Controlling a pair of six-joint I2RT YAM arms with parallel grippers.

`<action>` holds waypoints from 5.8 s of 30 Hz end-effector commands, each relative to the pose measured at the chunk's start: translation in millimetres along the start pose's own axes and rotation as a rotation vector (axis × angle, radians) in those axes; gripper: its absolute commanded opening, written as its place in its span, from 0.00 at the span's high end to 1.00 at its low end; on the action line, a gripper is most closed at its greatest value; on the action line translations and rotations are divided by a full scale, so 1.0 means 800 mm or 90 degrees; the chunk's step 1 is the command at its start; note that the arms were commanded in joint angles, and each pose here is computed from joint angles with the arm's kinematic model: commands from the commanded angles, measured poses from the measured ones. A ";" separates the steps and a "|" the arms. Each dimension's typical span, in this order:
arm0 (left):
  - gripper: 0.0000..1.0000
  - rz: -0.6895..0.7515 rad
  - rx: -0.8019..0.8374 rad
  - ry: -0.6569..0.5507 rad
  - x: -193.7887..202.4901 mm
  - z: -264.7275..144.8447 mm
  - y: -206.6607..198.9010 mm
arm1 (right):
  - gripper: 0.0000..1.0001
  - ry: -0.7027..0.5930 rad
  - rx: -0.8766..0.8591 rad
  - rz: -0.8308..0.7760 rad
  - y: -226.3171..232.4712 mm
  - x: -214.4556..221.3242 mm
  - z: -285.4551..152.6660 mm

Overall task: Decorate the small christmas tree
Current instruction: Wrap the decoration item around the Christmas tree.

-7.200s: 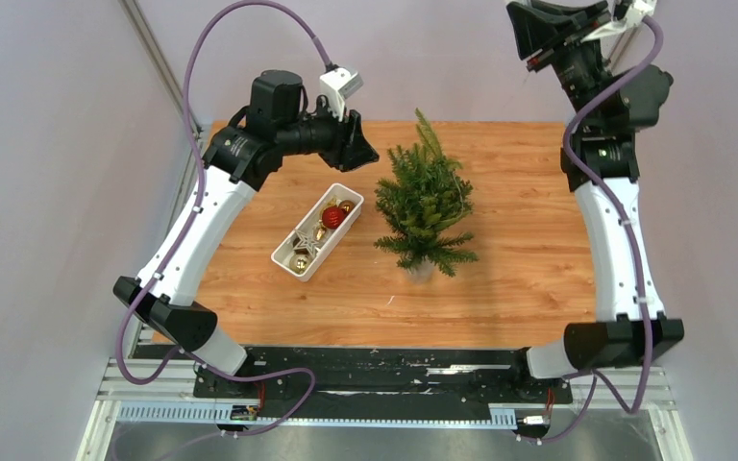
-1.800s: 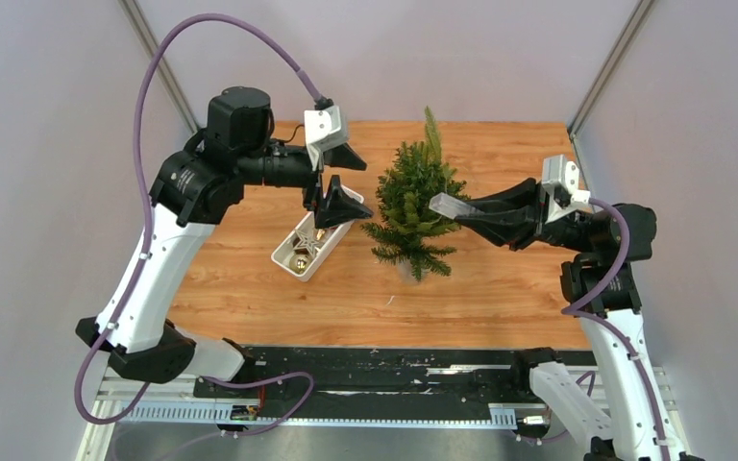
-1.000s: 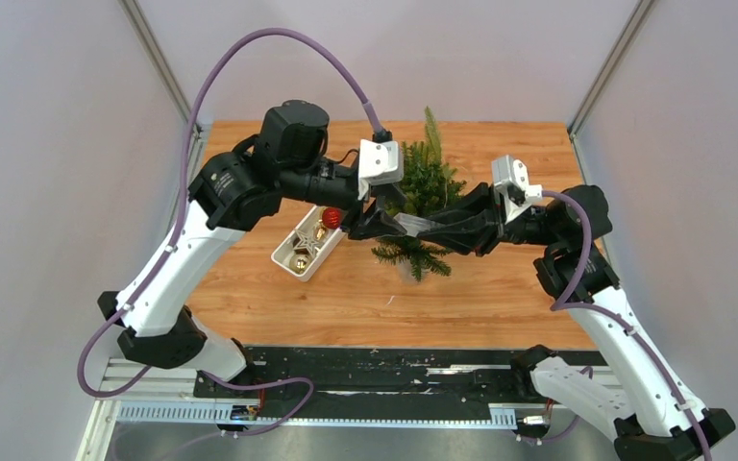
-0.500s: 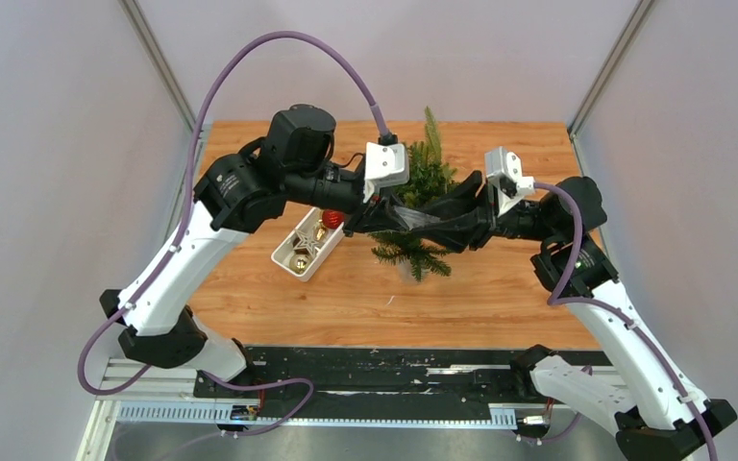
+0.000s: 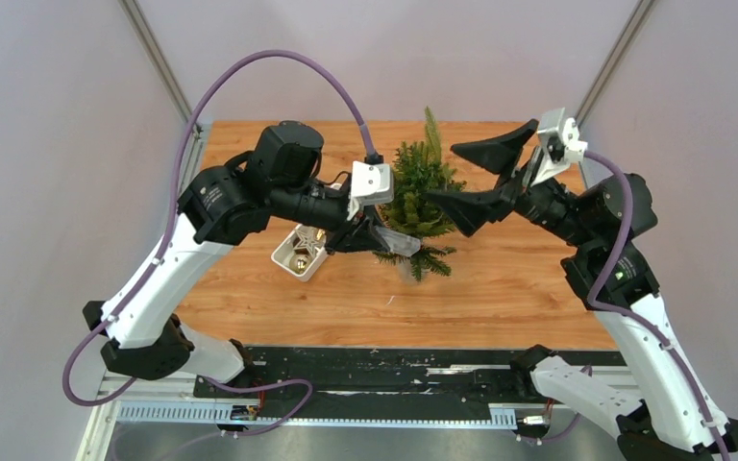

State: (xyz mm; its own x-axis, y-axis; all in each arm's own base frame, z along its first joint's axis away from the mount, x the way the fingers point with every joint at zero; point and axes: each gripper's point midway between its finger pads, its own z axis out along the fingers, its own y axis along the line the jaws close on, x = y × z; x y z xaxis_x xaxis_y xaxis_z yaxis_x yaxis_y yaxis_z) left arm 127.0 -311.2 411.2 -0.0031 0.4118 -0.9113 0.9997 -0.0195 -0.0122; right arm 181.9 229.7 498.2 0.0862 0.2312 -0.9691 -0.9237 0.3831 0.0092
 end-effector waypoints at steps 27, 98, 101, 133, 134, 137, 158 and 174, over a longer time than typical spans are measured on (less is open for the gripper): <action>1.00 -0.028 -0.067 0.062 0.086 -0.053 -0.002 | 0.05 0.179 0.301 0.113 -0.136 0.124 0.027; 1.00 -0.026 -0.169 0.101 0.151 -0.161 -0.062 | 0.78 0.261 0.308 0.069 -0.161 0.186 0.027; 1.00 -0.058 -0.217 0.162 0.192 -0.154 -0.034 | 0.79 0.262 0.305 0.070 -0.162 0.187 0.028; 1.00 -0.051 -0.372 0.018 0.153 -0.097 0.180 | 0.87 0.257 0.213 0.053 -0.139 0.180 0.029; 1.00 -0.040 -0.376 0.011 0.141 -0.103 0.178 | 0.87 0.257 0.211 0.053 -0.139 0.180 0.030; 1.00 -0.014 -0.392 0.018 0.133 -0.112 0.183 | 0.87 0.257 0.207 0.055 -0.138 0.179 0.032; 1.00 -0.061 -0.311 0.035 0.150 -0.057 0.239 | 0.87 0.254 0.162 0.043 -0.130 0.175 0.041; 1.00 -0.005 -0.317 0.001 0.096 -0.105 0.174 | 0.87 0.264 0.165 0.050 -0.134 0.186 0.041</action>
State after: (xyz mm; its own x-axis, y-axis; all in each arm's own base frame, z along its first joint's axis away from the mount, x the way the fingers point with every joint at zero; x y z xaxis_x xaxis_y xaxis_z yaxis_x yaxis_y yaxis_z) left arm 245.3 -211.5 421.1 0.0782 0.3153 -0.9458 0.8992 0.3873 0.2034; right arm 306.7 253.3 370.1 -0.1708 -0.0532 -0.9839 -0.7871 0.6081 0.1037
